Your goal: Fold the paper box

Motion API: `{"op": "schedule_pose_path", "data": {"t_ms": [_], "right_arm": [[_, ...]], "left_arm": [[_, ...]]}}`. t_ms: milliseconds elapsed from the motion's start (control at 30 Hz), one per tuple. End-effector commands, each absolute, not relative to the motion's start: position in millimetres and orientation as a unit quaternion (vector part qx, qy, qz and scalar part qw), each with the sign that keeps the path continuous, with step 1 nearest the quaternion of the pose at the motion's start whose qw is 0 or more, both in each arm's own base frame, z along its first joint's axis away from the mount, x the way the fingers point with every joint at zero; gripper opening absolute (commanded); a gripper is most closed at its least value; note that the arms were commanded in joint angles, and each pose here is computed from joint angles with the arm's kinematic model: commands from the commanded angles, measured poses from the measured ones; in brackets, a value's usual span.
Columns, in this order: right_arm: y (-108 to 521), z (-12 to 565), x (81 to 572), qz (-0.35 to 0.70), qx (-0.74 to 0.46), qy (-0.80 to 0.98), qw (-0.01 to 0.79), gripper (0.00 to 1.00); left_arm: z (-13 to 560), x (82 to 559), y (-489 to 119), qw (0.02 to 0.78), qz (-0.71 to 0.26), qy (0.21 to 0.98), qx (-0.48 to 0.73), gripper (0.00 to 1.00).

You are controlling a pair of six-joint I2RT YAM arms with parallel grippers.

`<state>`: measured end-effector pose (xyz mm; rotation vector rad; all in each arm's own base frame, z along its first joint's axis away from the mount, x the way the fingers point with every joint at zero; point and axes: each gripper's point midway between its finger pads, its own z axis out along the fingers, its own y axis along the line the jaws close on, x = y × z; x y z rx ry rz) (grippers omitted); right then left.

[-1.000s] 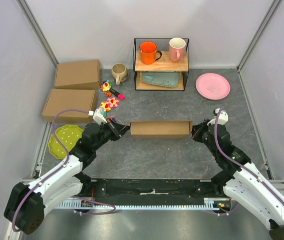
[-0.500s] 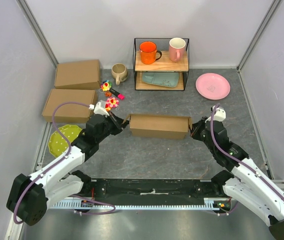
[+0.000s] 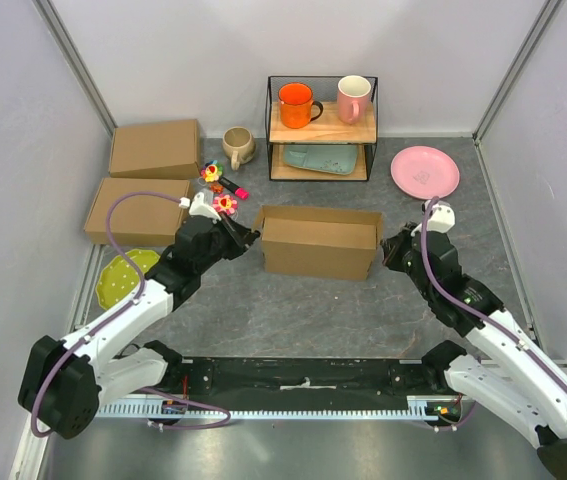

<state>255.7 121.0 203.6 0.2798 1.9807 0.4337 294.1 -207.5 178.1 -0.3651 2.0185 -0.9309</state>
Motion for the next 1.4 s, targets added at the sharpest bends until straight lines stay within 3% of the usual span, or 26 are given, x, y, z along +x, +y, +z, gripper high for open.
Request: {"op": "schedule_pose_path", "data": {"t_ms": [0,133,233,267,333,467,800,1233,1367], "right_arm": [[116,230,259,0.170,0.109,0.814,0.545,0.02],[108,246,252,0.162,0.100,0.808,0.558,0.04],[103,263,249,0.159,0.090,0.796,0.577,0.30],[103,266,250,0.156,0.083,0.796,0.579,0.45],[104,273,250,0.157,0.078,0.795,0.581,0.56],[109,271,258,0.149,0.069,0.800,0.577,0.61],[113,248,282,0.088,0.039,0.826,0.556,0.60],[130,249,288,0.124,0.040,0.827,0.548,0.27],[133,248,287,0.132,0.044,0.828,0.544,0.23]], "left_arm": [[195,304,-207,0.450,-0.368,0.803,-0.133,0.11],[194,299,-200,0.452,-0.357,0.807,-0.132,0.11],[193,292,-187,0.460,-0.334,0.811,-0.136,0.12],[199,290,-183,0.471,-0.333,0.806,-0.135,0.13],[195,286,-172,0.478,-0.313,0.809,-0.140,0.15],[198,278,-158,0.494,-0.295,0.806,-0.139,0.16],[229,272,-130,0.550,-0.262,0.780,-0.142,0.19],[246,282,-133,0.566,-0.270,0.767,-0.140,0.21],[247,283,-134,0.566,-0.272,0.765,-0.139,0.21]]}}
